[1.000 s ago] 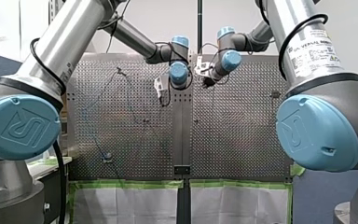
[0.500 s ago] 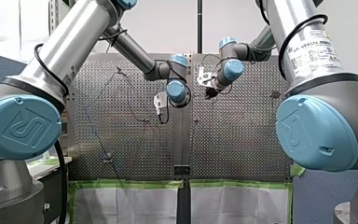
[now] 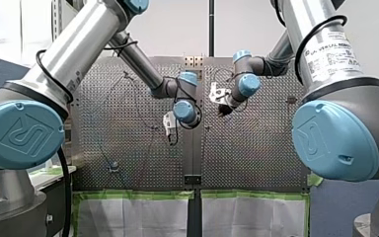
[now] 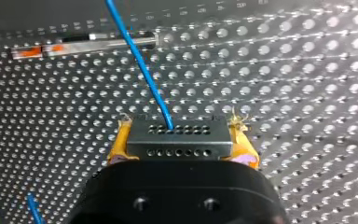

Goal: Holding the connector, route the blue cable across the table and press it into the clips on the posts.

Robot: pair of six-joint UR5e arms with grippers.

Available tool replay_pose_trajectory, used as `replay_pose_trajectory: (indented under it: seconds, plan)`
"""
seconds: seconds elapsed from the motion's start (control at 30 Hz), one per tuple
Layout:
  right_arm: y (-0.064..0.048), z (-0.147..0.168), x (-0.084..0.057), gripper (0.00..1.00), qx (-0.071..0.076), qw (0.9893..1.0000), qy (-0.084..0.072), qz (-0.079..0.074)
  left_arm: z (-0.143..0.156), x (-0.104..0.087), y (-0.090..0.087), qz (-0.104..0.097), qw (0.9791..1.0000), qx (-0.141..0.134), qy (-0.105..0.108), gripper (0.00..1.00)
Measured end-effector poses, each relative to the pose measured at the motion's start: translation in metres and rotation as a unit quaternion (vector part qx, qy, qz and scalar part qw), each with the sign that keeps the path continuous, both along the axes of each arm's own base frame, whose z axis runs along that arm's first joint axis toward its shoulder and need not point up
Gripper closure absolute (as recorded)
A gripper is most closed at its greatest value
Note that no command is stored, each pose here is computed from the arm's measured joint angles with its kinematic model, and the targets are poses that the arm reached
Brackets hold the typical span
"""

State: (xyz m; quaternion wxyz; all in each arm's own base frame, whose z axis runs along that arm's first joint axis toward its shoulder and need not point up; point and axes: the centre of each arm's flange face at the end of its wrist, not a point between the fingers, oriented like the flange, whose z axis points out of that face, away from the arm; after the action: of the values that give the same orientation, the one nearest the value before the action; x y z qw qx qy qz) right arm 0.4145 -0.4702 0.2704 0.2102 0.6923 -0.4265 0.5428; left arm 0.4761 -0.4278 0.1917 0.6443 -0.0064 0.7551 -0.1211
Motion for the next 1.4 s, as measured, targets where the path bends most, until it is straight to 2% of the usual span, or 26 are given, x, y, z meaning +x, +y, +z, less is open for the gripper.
replay_pose_trajectory:
  seconds: [0.23, 0.47, 0.67, 0.77, 1.1, 1.4]
  plan:
    - [0.01, -0.025, -0.007, 1.0, 0.009, 0.9999, 0.005, -0.003, -0.039, -0.015, 0.0, -0.022, 0.9996, 0.001, 0.017, 1.0]
    - [0.023, -0.049, -0.017, 1.0, 0.033, 0.9993, 0.014, -0.007, -0.059, -0.027, 0.007, -0.032, 0.9993, -0.004, 0.02, 1.0]
    - [0.02, -0.055, -0.024, 1.0, 0.04, 0.999, 0.012, -0.016, -0.073, -0.038, 0.011, -0.047, 0.9986, -0.006, 0.022, 1.0]
    - [0.016, -0.055, -0.027, 1.0, 0.039, 0.999, 0.008, -0.021, -0.079, -0.042, 0.014, -0.053, 0.9983, -0.005, 0.026, 1.0]
    - [0.0, -0.055, -0.033, 1.0, 0.016, 0.9993, -0.01, -0.031, -0.058, -0.018, 0.007, -0.061, 0.9979, -0.014, 0.017, 1.0]
    - [-0.012, -0.069, -0.04, 1.0, 0.019, 0.9992, -0.008, -0.035, -0.034, 0.011, 0.006, -0.059, 0.998, -0.024, 0.003, 1.0]
